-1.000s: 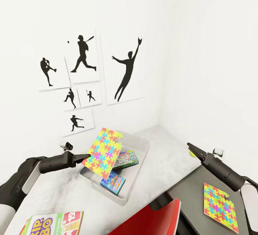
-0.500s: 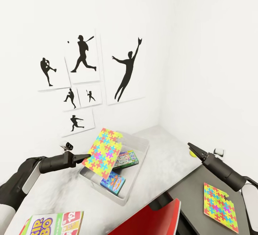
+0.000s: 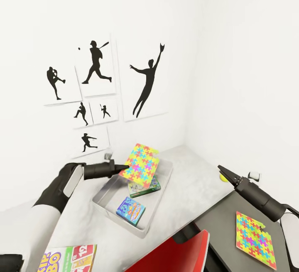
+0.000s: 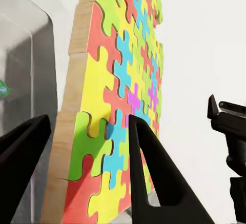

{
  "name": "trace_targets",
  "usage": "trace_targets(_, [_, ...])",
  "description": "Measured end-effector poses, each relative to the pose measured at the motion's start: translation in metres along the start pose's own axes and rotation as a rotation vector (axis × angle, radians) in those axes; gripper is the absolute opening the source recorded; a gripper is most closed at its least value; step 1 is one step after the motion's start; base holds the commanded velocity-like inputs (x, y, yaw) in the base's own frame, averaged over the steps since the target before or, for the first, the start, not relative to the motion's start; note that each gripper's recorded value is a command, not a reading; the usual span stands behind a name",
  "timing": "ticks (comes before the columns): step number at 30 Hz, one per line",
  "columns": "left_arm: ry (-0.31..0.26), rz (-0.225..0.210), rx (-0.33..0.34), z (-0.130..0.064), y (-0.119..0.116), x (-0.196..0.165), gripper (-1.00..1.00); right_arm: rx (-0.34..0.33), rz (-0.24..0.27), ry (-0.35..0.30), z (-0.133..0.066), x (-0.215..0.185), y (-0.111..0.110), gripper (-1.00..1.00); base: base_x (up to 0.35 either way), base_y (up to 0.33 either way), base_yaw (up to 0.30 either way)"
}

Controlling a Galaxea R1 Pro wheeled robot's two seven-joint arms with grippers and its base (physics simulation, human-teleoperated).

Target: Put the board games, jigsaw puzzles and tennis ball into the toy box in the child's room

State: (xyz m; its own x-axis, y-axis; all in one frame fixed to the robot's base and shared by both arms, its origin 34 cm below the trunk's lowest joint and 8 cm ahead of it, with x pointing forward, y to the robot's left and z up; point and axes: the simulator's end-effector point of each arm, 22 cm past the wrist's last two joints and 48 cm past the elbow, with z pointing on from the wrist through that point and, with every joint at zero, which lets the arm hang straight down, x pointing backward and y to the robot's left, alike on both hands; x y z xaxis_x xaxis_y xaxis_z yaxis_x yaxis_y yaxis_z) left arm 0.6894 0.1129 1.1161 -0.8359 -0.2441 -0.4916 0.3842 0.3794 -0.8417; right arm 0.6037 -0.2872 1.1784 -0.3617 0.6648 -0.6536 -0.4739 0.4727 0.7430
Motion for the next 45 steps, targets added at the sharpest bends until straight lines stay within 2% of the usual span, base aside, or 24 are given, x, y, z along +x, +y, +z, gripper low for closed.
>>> trace_targets(4, [0.019,0.003,-0.095,0.005,0.022,0.002,-1.0,0.0,0.001,0.0,0.0,0.0,0.0,1.0,0.0,0.0,0.0])
trace_targets(9, [0.062,0.047,-0.21,0.002,0.048,0.009,-1.0,0.001,0.001,0.0,0.0,0.0,0.0,1.0,0.0,0.0,0.0])
trace_targets(14, [0.08,0.073,-0.276,-0.001,0.07,0.017,-1.0,0.002,0.001,0.0,0.0,0.0,-0.001,1.0,0.0,0.0,0.0])
trace_targets(31, [0.119,0.102,-0.35,-0.005,0.096,0.03,-1.0,0.001,0.001,0.0,0.0,0.0,-0.001,1.0,0.0,0.0,0.0])
trace_targets(43, [0.163,0.13,-0.362,0.002,0.098,0.042,-1.0,0.001,0.001,0.0,0.0,0.0,0.0,1.0,0.0,0.0,0.0])
trace_targets(44, [0.164,0.13,-0.362,0.002,0.098,0.042,1.0,0.001,0.001,0.0,0.0,0.0,0.0,1.0,0.0,0.0,0.0])
trace_targets(45, [0.164,0.129,-0.361,0.002,0.098,0.042,1.0,0.001,0.001,0.0,0.0,0.0,0.0,1.0,0.0,0.0,0.0])
